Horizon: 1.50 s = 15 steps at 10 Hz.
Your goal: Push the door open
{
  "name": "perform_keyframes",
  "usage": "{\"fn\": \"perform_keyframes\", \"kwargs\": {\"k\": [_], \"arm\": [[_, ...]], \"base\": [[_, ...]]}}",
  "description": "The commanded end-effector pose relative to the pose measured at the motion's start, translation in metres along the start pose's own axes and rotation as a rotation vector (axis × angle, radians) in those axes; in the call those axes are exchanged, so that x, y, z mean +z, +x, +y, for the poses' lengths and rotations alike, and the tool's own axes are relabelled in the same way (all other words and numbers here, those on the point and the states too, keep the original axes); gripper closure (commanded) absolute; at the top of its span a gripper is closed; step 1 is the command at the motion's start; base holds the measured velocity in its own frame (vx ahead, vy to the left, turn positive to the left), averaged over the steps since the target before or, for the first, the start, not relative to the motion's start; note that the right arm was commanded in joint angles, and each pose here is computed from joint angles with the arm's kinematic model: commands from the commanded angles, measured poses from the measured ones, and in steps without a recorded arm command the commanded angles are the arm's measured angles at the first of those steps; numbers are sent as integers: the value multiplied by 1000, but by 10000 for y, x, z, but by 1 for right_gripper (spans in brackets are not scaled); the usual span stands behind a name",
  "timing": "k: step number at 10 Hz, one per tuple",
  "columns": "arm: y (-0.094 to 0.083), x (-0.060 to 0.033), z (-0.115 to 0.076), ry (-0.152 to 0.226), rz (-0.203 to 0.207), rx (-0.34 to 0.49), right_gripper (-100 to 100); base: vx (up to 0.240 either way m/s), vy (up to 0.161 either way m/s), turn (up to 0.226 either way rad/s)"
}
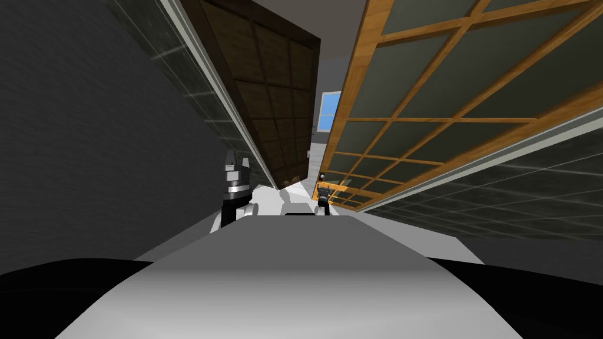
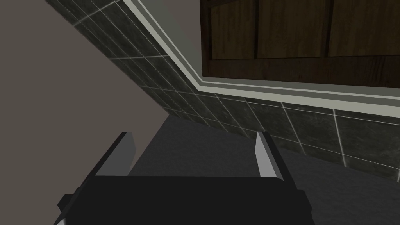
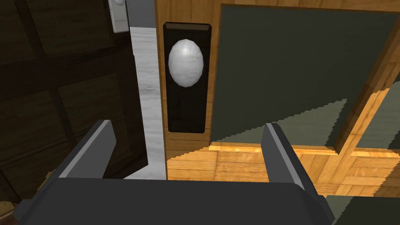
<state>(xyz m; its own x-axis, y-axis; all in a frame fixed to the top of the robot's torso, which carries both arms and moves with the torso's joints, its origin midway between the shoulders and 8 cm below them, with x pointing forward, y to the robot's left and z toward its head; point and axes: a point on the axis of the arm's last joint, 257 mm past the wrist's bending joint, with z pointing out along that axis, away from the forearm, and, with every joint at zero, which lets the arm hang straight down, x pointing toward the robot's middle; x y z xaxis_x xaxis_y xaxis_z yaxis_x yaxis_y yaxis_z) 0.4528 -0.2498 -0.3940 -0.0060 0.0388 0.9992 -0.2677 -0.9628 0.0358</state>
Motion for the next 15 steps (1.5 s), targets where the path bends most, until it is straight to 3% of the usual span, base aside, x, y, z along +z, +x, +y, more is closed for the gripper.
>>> {"fn": "perform_keyframes", "kwargs": {"k": [1, 4, 8, 9, 10, 15], "arm": [[7, 30, 156, -5, 7, -22, -100], [-1, 53, 287, -14, 10, -34, -100], [-40, -14, 132, -21, -7, 14, -100], [-25, 2, 174, -20, -2, 2, -100], [-25, 2, 174, -20, -2, 2, 100], [-25, 2, 174, -20, -2, 2, 100]], "base": [[161, -19, 35], [195, -37, 25], [196, -57, 24], [86, -17, -3], [-21, 6, 4], [-12, 5, 5]]}}
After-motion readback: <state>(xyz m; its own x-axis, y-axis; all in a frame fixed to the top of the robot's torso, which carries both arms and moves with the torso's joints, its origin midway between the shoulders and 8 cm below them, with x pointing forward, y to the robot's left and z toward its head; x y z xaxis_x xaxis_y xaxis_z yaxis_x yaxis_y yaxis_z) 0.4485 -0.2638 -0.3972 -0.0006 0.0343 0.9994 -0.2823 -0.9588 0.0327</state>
